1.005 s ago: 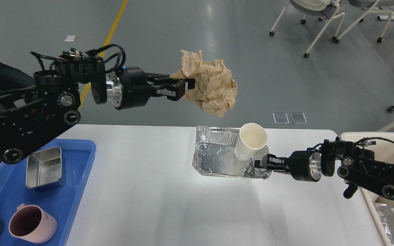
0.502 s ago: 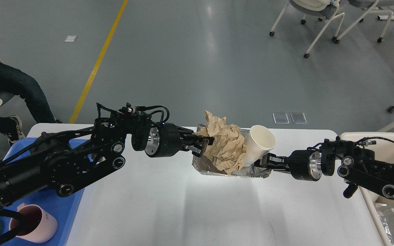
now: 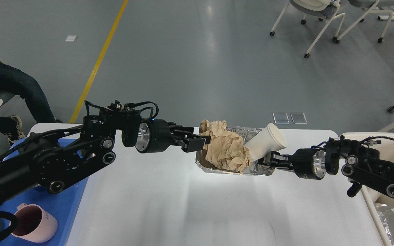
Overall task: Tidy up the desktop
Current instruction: 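Carry the foil tray with the right gripper and tip it into the white bin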
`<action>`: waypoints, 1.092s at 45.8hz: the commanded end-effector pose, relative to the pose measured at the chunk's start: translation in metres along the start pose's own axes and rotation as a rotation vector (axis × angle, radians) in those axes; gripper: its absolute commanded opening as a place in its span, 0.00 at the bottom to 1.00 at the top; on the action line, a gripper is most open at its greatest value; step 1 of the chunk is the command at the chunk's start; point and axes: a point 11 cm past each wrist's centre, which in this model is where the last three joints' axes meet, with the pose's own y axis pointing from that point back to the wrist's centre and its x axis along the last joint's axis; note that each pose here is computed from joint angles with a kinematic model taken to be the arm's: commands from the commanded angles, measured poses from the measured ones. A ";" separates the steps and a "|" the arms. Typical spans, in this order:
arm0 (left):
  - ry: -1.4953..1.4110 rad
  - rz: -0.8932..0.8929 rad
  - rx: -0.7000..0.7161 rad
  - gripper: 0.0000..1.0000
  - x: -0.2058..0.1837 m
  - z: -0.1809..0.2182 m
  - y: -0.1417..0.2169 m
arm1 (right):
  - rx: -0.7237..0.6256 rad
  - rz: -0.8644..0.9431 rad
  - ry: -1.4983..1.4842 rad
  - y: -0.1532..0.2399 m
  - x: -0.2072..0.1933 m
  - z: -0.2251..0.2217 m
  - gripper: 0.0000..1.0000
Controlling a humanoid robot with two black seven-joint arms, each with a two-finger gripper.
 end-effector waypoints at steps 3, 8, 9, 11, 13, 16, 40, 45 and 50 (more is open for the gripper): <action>0.247 0.197 -0.108 1.00 0.054 0.000 0.032 | -0.004 0.034 -0.029 0.009 0.004 0.008 0.00; 0.458 0.377 -0.187 1.00 0.078 -0.015 0.061 | 0.004 0.072 -0.074 0.017 0.007 0.015 0.00; 0.501 0.415 -0.201 1.00 0.081 -0.019 0.067 | 0.005 0.080 -0.090 0.019 0.007 0.018 0.00; 0.583 0.484 -0.222 1.00 0.084 -0.030 0.079 | 0.009 0.100 -0.121 0.023 0.008 0.022 0.00; 0.676 0.544 -0.233 1.00 0.079 -0.045 0.090 | 0.005 0.123 -0.152 0.031 0.010 0.029 0.00; 0.831 0.618 -0.232 1.00 0.061 -0.074 0.103 | -0.010 0.166 -0.185 0.047 0.016 0.041 0.00; 1.827 0.983 -0.417 1.00 -0.028 -0.164 0.073 | -0.144 0.561 -0.562 0.184 0.014 0.152 0.00; 1.888 0.966 -0.402 1.00 -0.045 -0.160 0.055 | -0.212 0.656 -0.665 0.215 0.007 0.185 0.00; 1.906 0.955 -0.378 1.00 -0.055 -0.161 0.049 | -0.282 0.733 -0.734 0.241 -0.003 0.214 0.00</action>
